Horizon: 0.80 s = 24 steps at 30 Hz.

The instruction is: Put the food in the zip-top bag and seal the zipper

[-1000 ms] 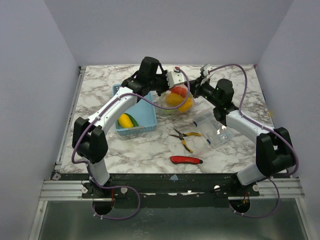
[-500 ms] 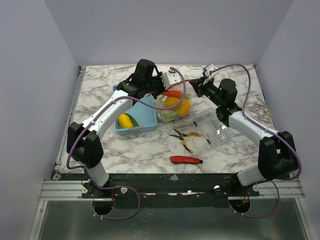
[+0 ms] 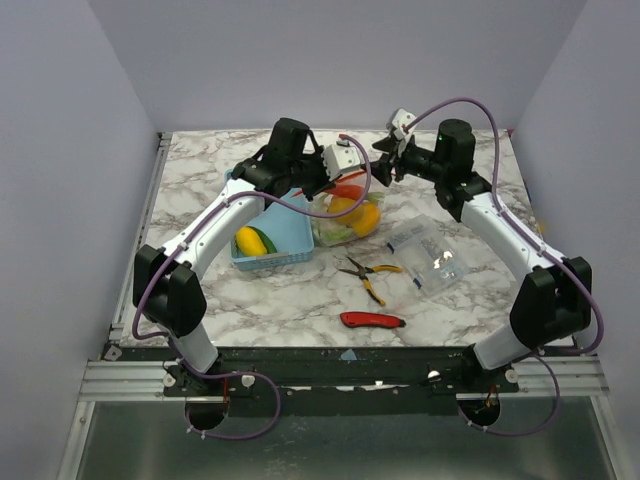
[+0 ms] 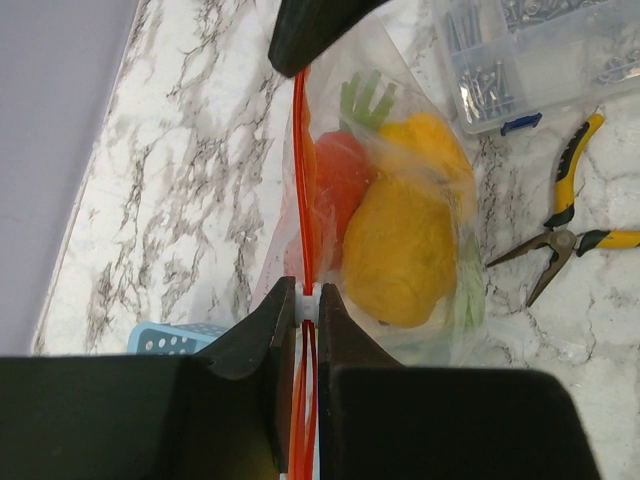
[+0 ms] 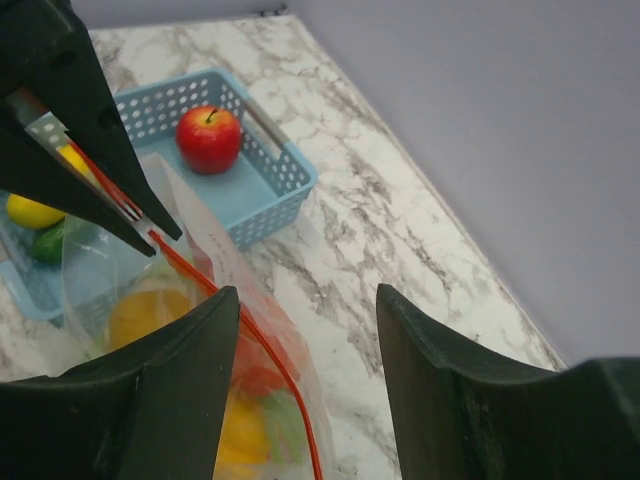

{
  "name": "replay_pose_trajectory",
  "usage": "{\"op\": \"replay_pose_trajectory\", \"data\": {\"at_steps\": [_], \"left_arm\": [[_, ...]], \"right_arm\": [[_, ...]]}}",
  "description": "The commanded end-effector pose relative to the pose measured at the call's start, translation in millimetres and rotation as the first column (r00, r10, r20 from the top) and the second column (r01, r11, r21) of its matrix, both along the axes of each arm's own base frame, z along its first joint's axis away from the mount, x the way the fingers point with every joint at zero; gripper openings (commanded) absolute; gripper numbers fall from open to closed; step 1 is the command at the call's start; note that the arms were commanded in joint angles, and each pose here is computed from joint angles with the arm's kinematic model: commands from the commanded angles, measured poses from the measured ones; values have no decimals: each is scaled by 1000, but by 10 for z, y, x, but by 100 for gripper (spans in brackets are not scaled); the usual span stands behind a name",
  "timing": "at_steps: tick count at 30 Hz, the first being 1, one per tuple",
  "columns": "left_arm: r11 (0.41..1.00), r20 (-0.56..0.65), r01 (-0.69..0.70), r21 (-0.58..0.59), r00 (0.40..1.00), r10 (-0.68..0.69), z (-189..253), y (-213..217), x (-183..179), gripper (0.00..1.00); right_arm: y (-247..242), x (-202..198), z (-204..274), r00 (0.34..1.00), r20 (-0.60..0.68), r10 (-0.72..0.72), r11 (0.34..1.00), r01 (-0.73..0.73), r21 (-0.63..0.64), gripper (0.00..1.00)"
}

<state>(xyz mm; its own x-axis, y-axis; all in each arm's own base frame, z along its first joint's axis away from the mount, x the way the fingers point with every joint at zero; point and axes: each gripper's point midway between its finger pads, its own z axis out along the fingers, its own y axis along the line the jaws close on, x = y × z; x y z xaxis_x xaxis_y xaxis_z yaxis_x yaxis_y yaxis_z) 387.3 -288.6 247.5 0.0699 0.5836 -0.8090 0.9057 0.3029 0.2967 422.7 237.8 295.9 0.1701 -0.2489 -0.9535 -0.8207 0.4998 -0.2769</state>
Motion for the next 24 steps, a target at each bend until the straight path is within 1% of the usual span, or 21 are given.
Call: {"op": "replay_pose_trajectory", "data": {"at_steps": [1, 3, 6, 11, 12, 17, 20, 24], "left_arm": [[997, 50, 59, -51, 997, -56, 306, -99, -112, 3], [997, 55, 64, -54, 997, -61, 324, -116, -122, 6], [996, 58, 66, -54, 996, -63, 329, -143, -124, 8], [996, 56, 68, -54, 996, -64, 347, -164, -130, 5], [996, 55, 67, -55, 996, -64, 351, -165, -131, 5], [995, 61, 82, -62, 995, -79, 384, -215, -178, 5], [994, 65, 86, -66, 995, -82, 412, -242, -188, 6], [994, 59, 81, -70, 995, -77, 458, -258, -175, 7]], "right_arm": [[160, -241, -404, 962, -187, 197, 975, -212, -64, 59], [198, -275, -418, 945, -222, 241, 963, -261, -68, 56], [226, -297, -417, 928, -256, 271, 953, -296, -64, 52], [256, -338, -464, 908, -286, 304, 942, -332, -52, 52], [257, -329, -474, 908, -289, 304, 942, -332, -53, 50], [324, -293, -434, 894, -308, 325, 938, -347, -18, 35], [352, -251, -435, 894, -323, 311, 943, -333, -14, 27], [355, -235, -459, 891, -342, 299, 946, -325, -19, 27]]}}
